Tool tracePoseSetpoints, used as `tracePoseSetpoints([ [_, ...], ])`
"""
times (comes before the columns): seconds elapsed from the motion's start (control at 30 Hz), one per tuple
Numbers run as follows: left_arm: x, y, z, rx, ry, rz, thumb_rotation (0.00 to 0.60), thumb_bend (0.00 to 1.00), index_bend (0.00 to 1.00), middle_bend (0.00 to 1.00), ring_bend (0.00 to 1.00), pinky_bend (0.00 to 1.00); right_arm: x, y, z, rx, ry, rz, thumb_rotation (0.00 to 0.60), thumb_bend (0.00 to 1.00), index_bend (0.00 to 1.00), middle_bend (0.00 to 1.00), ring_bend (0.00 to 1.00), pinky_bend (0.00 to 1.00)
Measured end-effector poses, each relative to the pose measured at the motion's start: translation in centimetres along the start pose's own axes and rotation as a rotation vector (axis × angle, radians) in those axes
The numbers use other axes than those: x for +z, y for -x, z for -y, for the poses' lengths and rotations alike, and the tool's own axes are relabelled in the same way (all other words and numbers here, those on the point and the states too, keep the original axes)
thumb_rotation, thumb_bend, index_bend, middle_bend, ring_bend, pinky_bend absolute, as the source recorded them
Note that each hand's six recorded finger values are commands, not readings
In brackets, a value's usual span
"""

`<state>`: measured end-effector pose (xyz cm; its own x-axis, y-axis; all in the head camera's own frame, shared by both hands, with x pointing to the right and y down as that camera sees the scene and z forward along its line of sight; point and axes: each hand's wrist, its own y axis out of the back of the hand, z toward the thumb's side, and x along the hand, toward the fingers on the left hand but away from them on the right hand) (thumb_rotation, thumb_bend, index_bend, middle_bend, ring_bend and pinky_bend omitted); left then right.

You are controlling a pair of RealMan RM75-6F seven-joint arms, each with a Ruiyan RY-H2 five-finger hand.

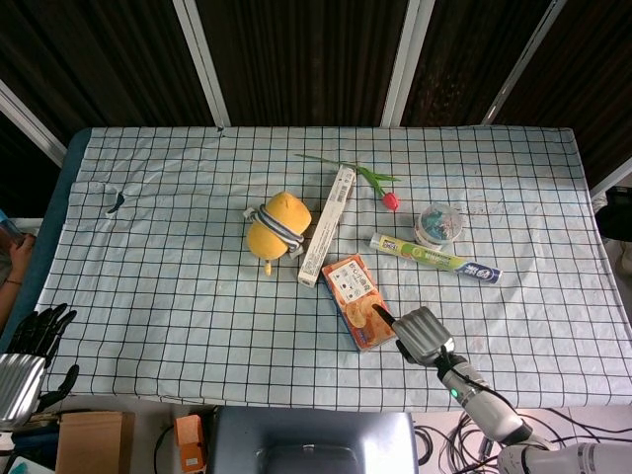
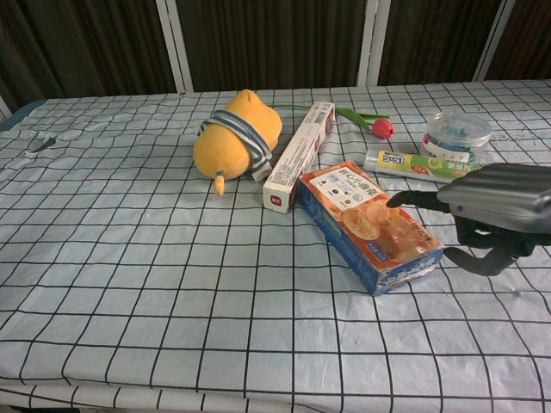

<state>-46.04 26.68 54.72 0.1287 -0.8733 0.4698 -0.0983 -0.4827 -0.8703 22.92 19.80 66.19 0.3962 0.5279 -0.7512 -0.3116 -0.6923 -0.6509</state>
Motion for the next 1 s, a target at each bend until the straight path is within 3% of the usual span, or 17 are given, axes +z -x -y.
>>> tracePoseSetpoints([
  [0.1, 0.0, 0.0, 0.0, -0.001, -0.001, -0.002, 0.600, 0.42, 0.00, 0.00, 0.01, 0.00, 0.0, -0.1, -0.1, -0.010, 0.006, -0.003, 0.600, 0.52, 0.00, 1.00, 1.00, 1.00],
  [0.17, -0.1, 0.0, 0.0, 0.000, -0.001, -0.004, 0.600, 0.42, 0.00, 0.00, 0.01, 0.00, 0.0, -0.3, -0.3, -0.021, 0.013, -0.005, 0.600, 0.52, 0.00, 0.93, 0.96, 0.96],
  [0.27, -0.1, 0.0, 0.0, 0.002, -0.001, -0.004, 0.600, 0.42, 0.00, 0.00, 0.01, 0.00, -0.5, -1.2, -0.4, -0.038, 0.037, 0.009, 0.600, 0.49, 0.00, 0.41, 0.54, 0.62],
  [0.3, 0.0, 0.1, 0.0, 0.003, -0.001, -0.005, 0.600, 0.42, 0.00, 0.00, 0.01, 0.00, -0.9, -1.8, -0.4, -0.044, 0.052, 0.022, 0.600, 0.45, 0.00, 0.19, 0.35, 0.44],
  [0.33, -0.1, 0.1, 0.0, 0.004, -0.002, -0.006, 0.600, 0.42, 0.00, 0.00, 0.01, 0.00, -1.2, -2.2, -0.4, -0.052, 0.057, 0.033, 0.600, 0.41, 0.00, 0.06, 0.20, 0.30],
  [0.37, -0.1, 0.1, 0.0, 0.004, -0.002, -0.008, 0.600, 0.42, 0.00, 0.00, 0.01, 0.00, -1.4, -2.7, -0.5, -0.065, 0.059, 0.042, 0.600, 0.38, 0.00, 0.01, 0.13, 0.23],
  [0.43, -0.1, 0.2, 0.0, 0.007, -0.003, -0.012, 0.600, 0.42, 0.00, 0.00, 0.01, 0.00, -2.0, -4.0, -0.7, -0.113, 0.058, 0.064, 0.600, 0.35, 0.00, 0.00, 0.02, 0.09],
  [0.5, -0.1, 0.2, 0.0, 0.009, -0.003, -0.015, 0.600, 0.42, 0.00, 0.00, 0.01, 0.00, -2.7, -5.7, -1.0, -0.184, 0.062, 0.094, 0.600, 0.33, 0.00, 0.00, 0.00, 0.02],
  [0.73, 0.0, 0.1, 0.3, 0.005, -0.015, -0.023, 0.600, 0.42, 0.00, 0.00, 0.01, 0.00, -7.2, -14.3, 0.0, -0.454, 0.135, 0.282, 0.600, 0.31, 0.00, 0.00, 0.00, 0.00],
  [0.83, 0.0, -0.2, 0.5, -0.004, -0.020, -0.027, 0.600, 0.42, 0.00, 0.00, 0.01, 0.00, -8.1, -17.6, 1.3, -0.503, 0.156, 0.321, 0.600, 0.31, 0.00, 0.00, 0.00, 0.00],
  [1.0, 0.0, -0.4, 0.8, -0.014, -0.030, -0.034, 0.600, 0.43, 0.00, 0.00, 0.01, 0.00, -7.9, -17.9, 2.3, -0.477, 0.154, 0.302, 0.600, 0.31, 0.00, 0.00, 0.00, 0.00],
])
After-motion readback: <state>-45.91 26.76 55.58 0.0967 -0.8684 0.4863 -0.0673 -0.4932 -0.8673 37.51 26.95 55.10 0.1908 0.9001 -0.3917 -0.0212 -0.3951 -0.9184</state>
